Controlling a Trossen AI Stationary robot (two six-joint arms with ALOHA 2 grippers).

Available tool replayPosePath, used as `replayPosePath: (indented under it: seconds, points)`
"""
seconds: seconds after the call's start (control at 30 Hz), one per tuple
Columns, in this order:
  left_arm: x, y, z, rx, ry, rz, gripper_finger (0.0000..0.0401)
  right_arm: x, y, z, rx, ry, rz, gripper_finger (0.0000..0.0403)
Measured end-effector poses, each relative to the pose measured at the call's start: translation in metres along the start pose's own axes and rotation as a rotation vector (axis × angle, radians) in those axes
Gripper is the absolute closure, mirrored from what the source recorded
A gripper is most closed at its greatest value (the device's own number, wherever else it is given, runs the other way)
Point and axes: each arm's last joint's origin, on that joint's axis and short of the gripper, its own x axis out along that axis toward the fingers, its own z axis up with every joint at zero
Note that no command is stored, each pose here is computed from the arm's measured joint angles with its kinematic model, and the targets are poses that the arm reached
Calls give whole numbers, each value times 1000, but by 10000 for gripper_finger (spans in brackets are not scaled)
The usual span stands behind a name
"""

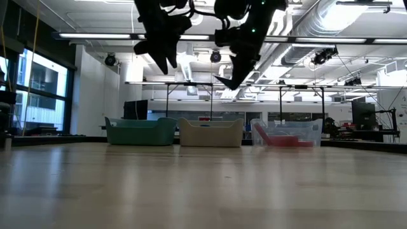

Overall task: Sort & place blocks by color
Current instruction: Put the blue block into the gray bin

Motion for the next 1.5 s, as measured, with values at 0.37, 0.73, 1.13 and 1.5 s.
replayPosePath:
  seconds: [0.37,0.73,1.13,1.5]
  points:
    - [2,21,7,42,-3,32,288,6,-64,20,324,-294,-76,293]
    - [3,26,10,36,-16,39,288,42,-109,27,554,-430,-105,293]
    - [4,25,13,94,-50,35,288,107,-109,11,651,-240,-8,293]
    - [4,24,17,113,-86,30,288,121,-108,-2,692,-117,10,293]
